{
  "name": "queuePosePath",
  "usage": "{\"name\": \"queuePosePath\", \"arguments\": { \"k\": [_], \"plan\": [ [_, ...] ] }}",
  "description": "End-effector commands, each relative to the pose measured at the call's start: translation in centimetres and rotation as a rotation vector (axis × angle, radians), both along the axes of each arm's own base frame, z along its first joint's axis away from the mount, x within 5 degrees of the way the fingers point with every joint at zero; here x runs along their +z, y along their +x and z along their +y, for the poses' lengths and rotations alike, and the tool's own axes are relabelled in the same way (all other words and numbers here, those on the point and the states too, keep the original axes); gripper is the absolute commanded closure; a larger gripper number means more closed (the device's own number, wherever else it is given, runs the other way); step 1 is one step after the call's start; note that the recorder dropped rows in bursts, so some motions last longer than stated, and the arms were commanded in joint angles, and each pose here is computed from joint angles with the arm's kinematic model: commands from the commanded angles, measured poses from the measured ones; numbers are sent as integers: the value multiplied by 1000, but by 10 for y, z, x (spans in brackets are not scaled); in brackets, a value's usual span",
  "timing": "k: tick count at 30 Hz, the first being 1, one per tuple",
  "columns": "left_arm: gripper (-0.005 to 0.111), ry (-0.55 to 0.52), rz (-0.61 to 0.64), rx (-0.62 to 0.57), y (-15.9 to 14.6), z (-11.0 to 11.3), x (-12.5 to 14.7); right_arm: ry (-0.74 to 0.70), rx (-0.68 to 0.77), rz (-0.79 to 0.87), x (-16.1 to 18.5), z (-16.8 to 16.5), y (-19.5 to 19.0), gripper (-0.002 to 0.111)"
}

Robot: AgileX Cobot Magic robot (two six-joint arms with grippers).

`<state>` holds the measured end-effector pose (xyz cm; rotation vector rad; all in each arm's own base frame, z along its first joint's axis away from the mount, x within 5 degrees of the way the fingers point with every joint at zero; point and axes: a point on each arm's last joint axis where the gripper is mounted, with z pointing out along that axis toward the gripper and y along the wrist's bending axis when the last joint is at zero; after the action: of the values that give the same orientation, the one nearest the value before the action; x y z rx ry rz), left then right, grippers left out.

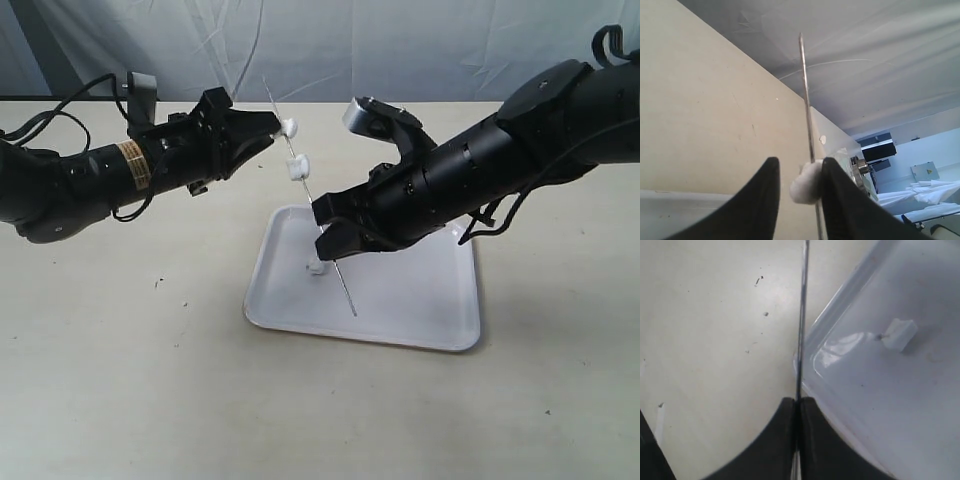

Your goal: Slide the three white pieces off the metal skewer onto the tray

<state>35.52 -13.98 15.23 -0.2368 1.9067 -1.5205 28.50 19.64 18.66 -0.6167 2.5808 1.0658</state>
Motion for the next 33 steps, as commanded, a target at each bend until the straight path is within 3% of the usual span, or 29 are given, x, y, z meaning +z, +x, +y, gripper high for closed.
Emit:
{"name": "queuePosePath", "arguments": {
  "k": [1,7,12,23,33],
  "plan": [
    [78,-4,-16,-8,0,0,4,41,4,-15,9,3,2,109],
    [83,-17,-17,4,1,0,5,40,29,-13,9,3,0,109],
    [107,-74,-54,-10,0,-1,12,37,29,-17,9,3,1,109],
    [107,-85,-80,-42,-2,-2,14,16,45,-27,8,2,0,109],
    [107,-81,-63,-2,1,0,13,19,51,-21,8,2,-1,109]
  ]
}}
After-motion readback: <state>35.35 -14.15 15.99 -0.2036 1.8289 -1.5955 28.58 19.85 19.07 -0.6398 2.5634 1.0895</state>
